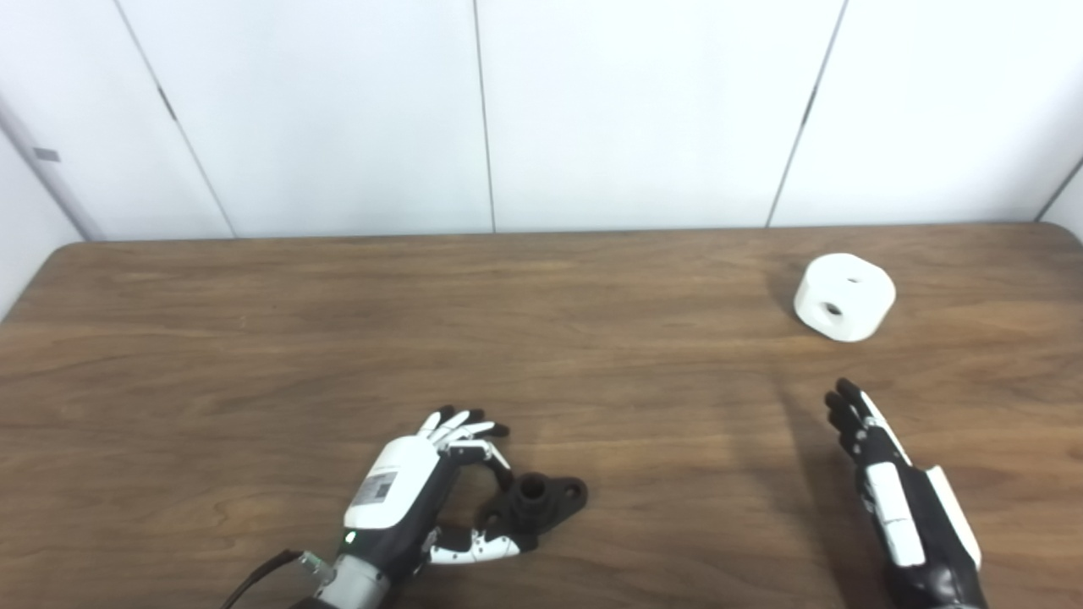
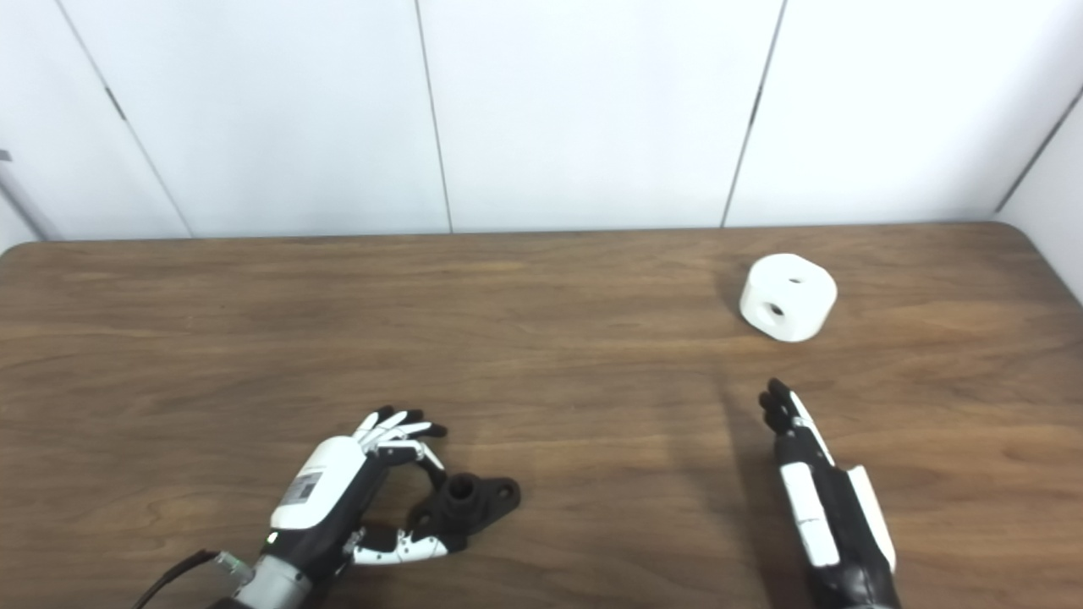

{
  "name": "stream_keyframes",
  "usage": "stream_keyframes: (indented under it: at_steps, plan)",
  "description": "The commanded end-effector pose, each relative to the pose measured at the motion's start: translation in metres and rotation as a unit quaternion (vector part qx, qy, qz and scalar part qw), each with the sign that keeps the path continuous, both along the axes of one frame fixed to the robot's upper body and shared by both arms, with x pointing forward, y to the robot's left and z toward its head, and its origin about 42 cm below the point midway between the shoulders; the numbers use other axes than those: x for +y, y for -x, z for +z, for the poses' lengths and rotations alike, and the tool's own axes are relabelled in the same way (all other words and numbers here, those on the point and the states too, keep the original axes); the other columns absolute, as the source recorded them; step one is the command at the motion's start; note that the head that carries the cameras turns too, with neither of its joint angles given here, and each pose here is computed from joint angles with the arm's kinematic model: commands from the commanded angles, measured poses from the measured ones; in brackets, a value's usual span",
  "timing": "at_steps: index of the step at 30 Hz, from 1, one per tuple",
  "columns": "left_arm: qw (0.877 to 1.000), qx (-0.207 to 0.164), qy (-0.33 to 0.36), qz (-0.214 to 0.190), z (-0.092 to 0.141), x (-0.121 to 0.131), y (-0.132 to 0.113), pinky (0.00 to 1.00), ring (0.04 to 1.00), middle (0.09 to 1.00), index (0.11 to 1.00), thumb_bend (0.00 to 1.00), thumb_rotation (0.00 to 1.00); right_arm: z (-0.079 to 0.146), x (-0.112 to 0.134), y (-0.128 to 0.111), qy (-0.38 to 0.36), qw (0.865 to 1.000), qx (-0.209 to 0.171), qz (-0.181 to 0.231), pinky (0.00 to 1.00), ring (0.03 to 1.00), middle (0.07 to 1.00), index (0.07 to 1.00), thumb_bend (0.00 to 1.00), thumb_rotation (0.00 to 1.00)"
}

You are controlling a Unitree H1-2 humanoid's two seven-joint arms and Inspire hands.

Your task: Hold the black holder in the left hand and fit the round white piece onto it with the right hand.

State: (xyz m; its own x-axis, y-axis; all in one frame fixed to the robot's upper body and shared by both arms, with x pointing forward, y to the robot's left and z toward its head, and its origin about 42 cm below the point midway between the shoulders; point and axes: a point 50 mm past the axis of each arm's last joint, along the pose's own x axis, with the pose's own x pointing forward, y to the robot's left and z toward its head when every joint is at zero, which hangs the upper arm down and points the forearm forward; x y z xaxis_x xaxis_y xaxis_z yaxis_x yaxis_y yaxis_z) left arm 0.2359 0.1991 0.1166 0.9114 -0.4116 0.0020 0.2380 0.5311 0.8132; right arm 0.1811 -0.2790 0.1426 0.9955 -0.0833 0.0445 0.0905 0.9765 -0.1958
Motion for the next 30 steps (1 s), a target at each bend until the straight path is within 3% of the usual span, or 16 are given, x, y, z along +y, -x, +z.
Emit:
stream_keyframes:
  at_steps: [1, 5, 10, 16, 18, 22, 30]
  plan:
    - [0.998, 0.047, -0.036, -0.022, -0.02, 0.0, 0.01, 1.0, 0.909, 0.816, 0.485, 0.52, 0.05, 0.024, 0.007, -0.009, -0.003, 0.998, -0.062, -0.003, 0.97, 0.949, 0.936, 0.943, 0.55, 0.98]
    - [0.998, 0.047, -0.034, -0.024, -0.018, 0.003, 0.009, 0.98, 0.904, 0.815, 0.485, 0.52, 0.05, 0.035, 0.008, -0.016, 0.016, 0.996, -0.085, -0.019, 0.95, 0.936, 0.931, 0.928, 0.52, 0.96]
    - [0.997, 0.049, -0.045, -0.03, -0.018, 0.005, 0.008, 0.97, 0.902, 0.819, 0.486, 0.52, 0.05, 0.053, 0.008, -0.027, 0.094, 0.988, -0.116, -0.047, 0.97, 0.967, 0.942, 0.938, 0.53, 0.99]
    - [0.997, 0.046, -0.048, -0.036, -0.02, 0.006, 0.005, 0.96, 0.893, 0.818, 0.485, 0.52, 0.05, 0.078, -0.009, -0.046, 0.229, 0.961, -0.129, -0.087, 0.89, 0.933, 0.936, 0.931, 0.6, 0.99]
    - [0.997, 0.046, -0.05, -0.036, -0.022, 0.006, 0.005, 0.95, 0.891, 0.82, 0.485, 0.52, 0.05, 0.083, -0.011, -0.052, 0.241, 0.958, -0.128, -0.092, 0.89, 0.95, 0.961, 0.937, 0.6, 0.86]
    - [0.997, 0.038, -0.054, -0.033, -0.024, 0.011, 0.003, 0.93, 0.887, 0.813, 0.485, 0.52, 0.05, 0.089, -0.014, -0.07, 0.288, 0.944, -0.121, -0.106, 0.94, 0.99, 0.972, 0.956, 0.64, 0.69]
    - [0.998, 0.04, -0.051, -0.023, -0.023, 0.016, 0.002, 0.92, 0.878, 0.806, 0.485, 0.52, 0.05, 0.101, -0.025, -0.12, 0.367, 0.914, -0.114, -0.13, 0.96, 1.0, 0.982, 0.943, 0.69, 0.49]
